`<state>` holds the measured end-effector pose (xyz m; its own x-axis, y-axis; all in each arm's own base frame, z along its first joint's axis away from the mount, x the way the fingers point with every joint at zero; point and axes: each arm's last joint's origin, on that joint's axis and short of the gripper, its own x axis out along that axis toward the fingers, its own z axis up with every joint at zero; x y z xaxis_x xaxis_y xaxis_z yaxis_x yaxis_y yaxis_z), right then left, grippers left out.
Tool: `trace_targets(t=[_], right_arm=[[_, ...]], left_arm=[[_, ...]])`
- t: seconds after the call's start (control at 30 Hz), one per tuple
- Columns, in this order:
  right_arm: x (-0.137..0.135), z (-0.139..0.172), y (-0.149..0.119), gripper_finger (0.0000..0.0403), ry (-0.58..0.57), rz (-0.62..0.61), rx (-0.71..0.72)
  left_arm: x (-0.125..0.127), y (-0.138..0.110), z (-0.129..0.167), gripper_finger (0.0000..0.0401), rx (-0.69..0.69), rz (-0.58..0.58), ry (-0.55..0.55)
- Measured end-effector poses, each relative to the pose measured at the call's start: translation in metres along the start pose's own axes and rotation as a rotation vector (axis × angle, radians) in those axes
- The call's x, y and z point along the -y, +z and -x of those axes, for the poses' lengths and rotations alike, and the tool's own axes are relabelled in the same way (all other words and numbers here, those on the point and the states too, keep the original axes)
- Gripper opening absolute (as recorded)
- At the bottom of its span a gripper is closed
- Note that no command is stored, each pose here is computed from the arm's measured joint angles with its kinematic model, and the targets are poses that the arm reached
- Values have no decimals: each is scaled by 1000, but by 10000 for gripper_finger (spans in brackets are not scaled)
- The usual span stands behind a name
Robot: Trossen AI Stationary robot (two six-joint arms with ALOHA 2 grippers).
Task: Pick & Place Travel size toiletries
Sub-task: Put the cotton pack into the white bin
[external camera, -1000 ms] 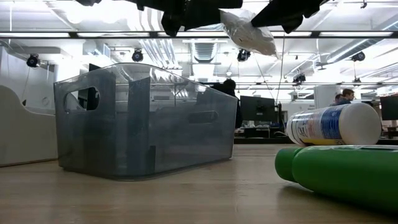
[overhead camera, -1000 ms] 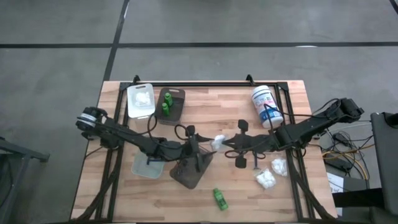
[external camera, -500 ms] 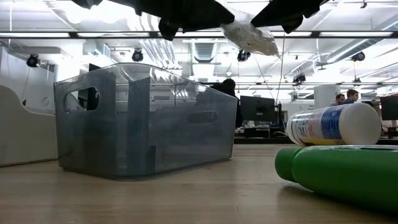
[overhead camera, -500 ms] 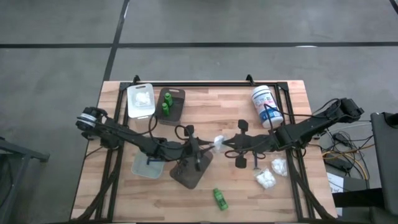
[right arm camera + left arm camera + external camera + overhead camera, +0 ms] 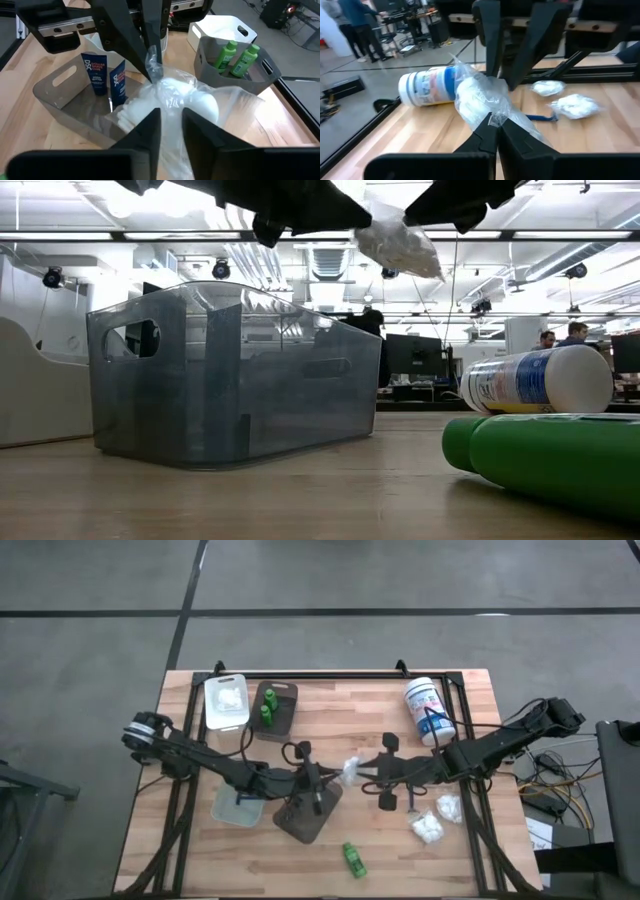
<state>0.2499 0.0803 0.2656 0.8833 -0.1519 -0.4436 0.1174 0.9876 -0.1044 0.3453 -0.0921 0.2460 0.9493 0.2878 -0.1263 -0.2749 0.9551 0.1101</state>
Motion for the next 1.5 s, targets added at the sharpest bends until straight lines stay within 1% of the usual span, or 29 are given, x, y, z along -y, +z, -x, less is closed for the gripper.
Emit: trace_targets(t=[0.1,0.23,0.4,0.57,0.83,0.97,1.07,1.13,1.2,1.33,1.5], right_arm=[[0,0,0,114,0,0,0],[0,0,0,154,0,1,-1],[0,0,0,186,0,2,-2],[0,0,-1,204,0,2,-3],[0,0,0,220,0,2,-2],[0,0,-1,228,0,-3,-3],[0,0,-2,235,4,25,-7],[0,-1,-3,241,42,51,-14],[0,-1,-4,247,124,53,-15],[4,-4,-3,258,283,51,38],[12,-10,-3,272,387,61,90]], left_arm=[[-1,0,1,4,-14,-10,36],[-4,3,4,4,-22,-13,51],[-8,10,10,4,-19,-11,53],[-13,16,18,5,-50,-30,55],[-27,27,37,4,-91,-36,55],[-37,26,49,3,-88,-31,60],[-46,22,59,3,-84,-21,67],[-52,19,67,3,-80,-9,71],[-60,16,76,3,-73,6,73],[-74,12,94,3,-48,27,74],[-91,10,115,3,-2,62,74]])
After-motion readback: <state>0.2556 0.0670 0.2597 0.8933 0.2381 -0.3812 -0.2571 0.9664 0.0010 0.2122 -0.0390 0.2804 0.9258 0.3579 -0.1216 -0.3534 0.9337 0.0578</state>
